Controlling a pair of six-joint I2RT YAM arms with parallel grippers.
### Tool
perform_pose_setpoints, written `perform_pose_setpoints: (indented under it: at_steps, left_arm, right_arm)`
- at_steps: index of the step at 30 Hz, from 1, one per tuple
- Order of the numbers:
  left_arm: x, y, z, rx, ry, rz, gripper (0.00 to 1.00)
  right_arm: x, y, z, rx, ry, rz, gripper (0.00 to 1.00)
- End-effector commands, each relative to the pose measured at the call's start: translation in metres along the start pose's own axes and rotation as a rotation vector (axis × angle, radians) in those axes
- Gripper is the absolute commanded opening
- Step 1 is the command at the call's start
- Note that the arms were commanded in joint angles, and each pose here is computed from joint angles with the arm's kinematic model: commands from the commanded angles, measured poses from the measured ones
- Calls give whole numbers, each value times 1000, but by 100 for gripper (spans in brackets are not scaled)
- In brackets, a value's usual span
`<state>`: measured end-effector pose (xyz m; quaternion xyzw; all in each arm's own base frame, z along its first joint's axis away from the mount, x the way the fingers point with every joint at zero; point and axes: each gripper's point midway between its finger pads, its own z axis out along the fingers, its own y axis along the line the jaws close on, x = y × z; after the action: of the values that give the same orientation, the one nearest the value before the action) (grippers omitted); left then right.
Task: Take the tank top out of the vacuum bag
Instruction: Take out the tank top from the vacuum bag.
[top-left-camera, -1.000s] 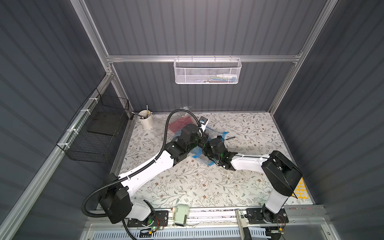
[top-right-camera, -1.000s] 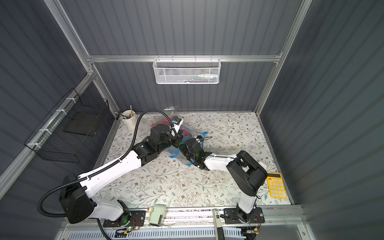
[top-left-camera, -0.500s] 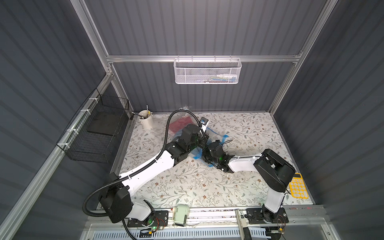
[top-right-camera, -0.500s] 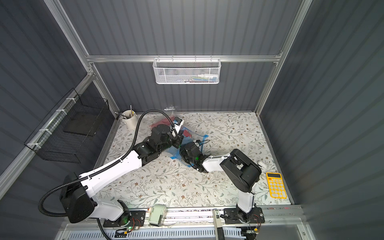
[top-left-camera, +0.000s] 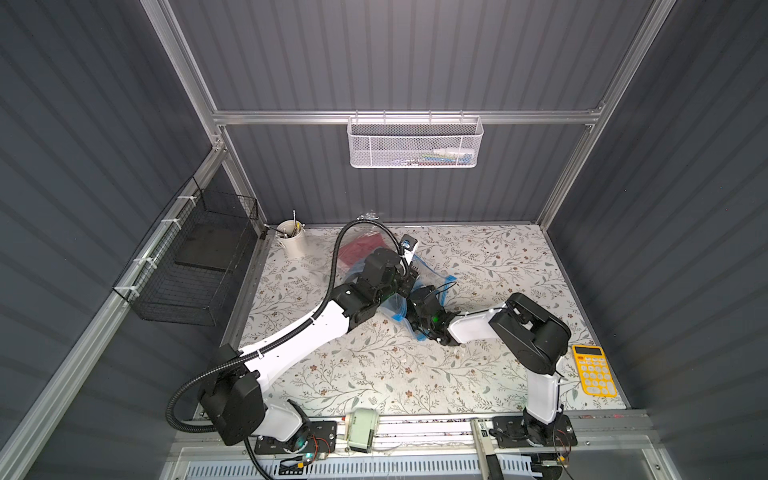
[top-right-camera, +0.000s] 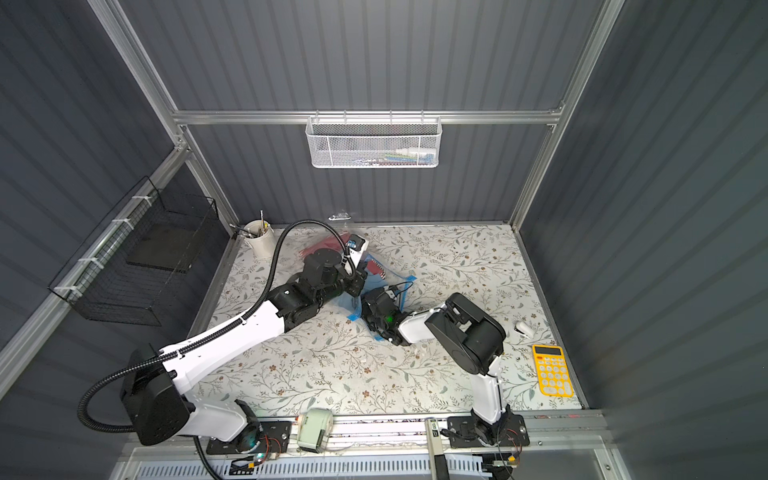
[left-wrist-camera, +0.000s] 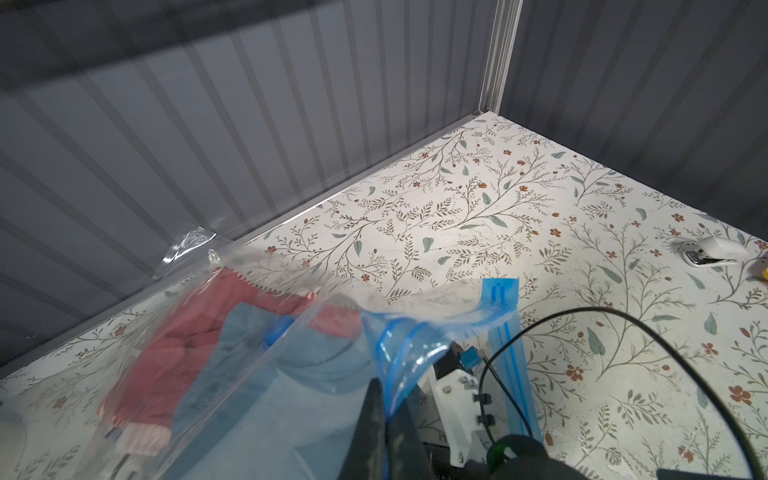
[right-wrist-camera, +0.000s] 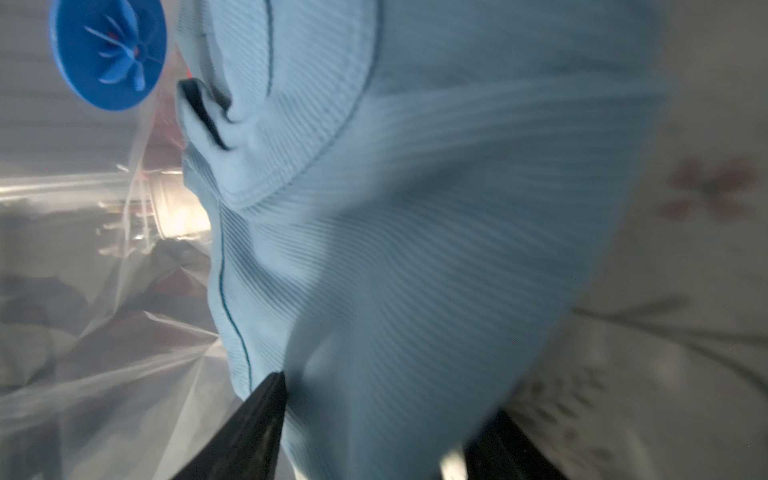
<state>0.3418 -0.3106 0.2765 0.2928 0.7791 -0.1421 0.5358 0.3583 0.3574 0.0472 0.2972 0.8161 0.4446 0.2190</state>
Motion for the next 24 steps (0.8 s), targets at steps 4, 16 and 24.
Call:
perform_pose_setpoints:
  at_steps: [4,16,24]
  left_arm:
    - [-1,-2,1,5,-2,16,0]
    - [-1,-1,0,-2,-3,20,0]
    - [2,1,3,-16,6,29,0]
  right_arm:
    - [-18,18,0,-48,-54,-54,51]
    - [-27,37,-13,-128,-54,-104,0]
    - [-22,46,-44,-166,-46,-95,0]
